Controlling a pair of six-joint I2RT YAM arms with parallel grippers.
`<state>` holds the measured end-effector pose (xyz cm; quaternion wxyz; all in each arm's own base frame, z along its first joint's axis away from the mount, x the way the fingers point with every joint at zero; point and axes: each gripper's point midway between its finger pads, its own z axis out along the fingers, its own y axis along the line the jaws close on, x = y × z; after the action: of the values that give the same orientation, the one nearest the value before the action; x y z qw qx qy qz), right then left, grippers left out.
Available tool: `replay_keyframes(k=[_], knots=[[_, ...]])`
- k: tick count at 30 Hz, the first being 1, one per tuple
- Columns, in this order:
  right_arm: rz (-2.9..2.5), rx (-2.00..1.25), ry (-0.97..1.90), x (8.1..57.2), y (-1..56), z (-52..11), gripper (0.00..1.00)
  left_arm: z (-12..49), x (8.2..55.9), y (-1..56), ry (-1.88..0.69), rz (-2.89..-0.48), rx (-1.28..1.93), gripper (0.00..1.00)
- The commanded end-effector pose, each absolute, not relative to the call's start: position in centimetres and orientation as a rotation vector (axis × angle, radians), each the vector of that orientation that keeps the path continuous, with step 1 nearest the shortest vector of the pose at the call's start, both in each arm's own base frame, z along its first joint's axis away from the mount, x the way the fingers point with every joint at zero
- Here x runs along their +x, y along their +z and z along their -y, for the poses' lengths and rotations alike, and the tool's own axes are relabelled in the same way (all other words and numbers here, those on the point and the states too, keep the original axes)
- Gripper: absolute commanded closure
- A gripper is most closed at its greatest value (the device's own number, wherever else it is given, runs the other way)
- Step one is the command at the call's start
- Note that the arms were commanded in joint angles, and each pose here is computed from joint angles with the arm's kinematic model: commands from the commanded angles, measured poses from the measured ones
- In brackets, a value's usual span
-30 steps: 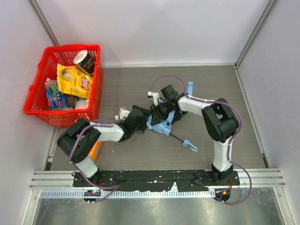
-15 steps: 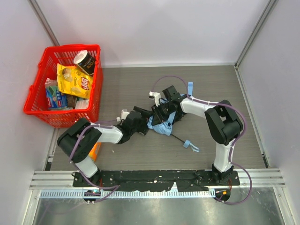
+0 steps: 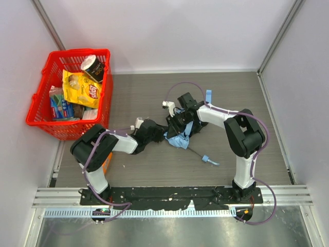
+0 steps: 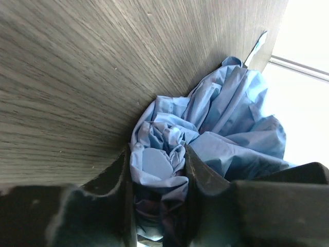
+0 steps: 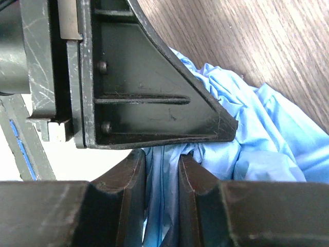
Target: Put away the umbrella
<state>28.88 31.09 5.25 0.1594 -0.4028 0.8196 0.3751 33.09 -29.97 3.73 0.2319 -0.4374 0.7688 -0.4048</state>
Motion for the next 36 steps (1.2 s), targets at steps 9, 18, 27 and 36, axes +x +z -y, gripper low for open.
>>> replay_keyframes(k=[9,18,27,36], knots=[[-2.446,-1.04,0.922,28.4,5.9,-30.4,0.43,27.9,31.4,0.7,-0.884,-2.273,-1.05,1.0],[-2.409,-0.792,0.818,28.0,13.2,-27.2,0.31,26.6,29.9,0.3,-0.814,-2.334,-1.013,1.0],[-2.303,-0.264,0.605,35.4,18.3,-20.9,0.32,26.8,29.5,0.7,-0.821,-2.356,-0.995,1.0],[-2.321,-0.203,0.572,37.8,12.4,-22.4,0.72,26.2,28.7,0.8,-0.665,-2.449,-1.115,1.0]])
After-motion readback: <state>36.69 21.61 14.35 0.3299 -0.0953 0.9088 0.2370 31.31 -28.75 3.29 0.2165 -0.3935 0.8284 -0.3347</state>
